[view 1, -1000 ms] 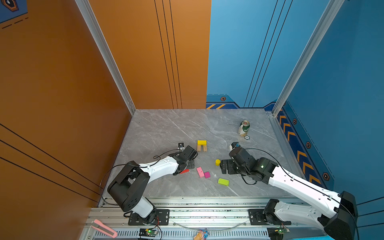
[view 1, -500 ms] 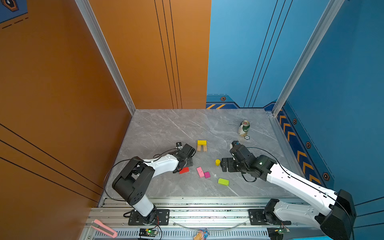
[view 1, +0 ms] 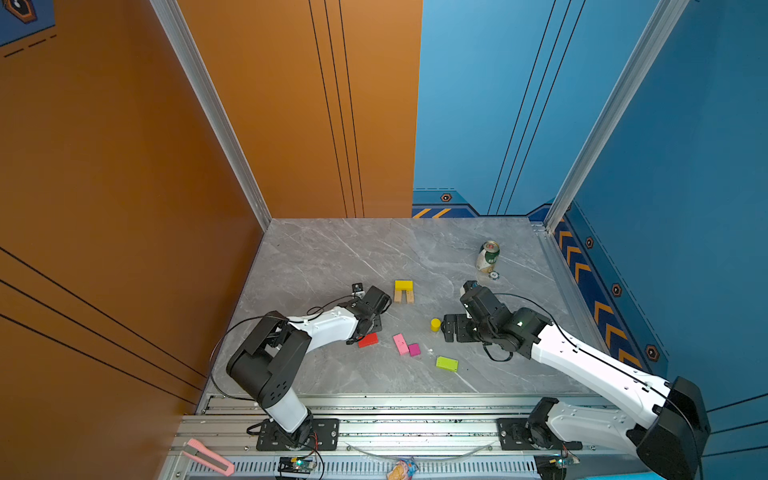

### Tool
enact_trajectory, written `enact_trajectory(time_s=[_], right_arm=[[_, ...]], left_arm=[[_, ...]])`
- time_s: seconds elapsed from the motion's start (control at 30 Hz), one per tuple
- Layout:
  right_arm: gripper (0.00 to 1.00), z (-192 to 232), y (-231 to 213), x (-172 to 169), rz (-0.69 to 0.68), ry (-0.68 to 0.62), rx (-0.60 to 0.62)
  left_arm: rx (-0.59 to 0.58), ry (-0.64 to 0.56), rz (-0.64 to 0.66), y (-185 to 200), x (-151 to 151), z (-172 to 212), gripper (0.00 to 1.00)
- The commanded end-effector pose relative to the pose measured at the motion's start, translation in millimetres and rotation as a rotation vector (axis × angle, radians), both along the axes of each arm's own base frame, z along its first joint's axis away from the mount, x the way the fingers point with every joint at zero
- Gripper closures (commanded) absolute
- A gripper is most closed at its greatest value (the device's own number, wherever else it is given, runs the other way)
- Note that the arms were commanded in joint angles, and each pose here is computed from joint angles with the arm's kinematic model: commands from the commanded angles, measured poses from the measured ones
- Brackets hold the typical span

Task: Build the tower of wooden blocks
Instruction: 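Lift the lime-green block with the left gripper and carry it toward the yellow block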

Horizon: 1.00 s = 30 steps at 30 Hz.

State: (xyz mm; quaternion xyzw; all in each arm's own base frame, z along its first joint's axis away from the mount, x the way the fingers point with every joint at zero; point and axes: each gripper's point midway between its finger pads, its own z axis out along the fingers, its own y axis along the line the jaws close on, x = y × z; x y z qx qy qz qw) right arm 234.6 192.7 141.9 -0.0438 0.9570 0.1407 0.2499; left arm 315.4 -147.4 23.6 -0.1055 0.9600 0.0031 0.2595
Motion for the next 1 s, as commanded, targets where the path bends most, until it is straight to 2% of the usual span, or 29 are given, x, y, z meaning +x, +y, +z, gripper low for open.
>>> enact_trajectory(time_s=[0.0, 0.13, 0.57, 0.97], right_arm=[[0.00, 5, 4, 4, 0.017, -0.016, 0.012], [0.00, 4, 3, 4, 0.014, -0.017, 0.010], [0.00, 4, -2, 5, 0.007, -0.021, 0.013], [0.00, 8, -29, 7, -0.056, -0.039, 0.010]], left_arm=[[0.003, 0.026, -0.002, -2, 1, -2, 0.42], [0.008, 0.025, -0.016, -5, 1, 1, 0.45], [0.001, 0.001, -0.081, -33, 3, 20, 0.45], [-0.011, -0.050, -0.144, -71, 18, 50, 0.45]])
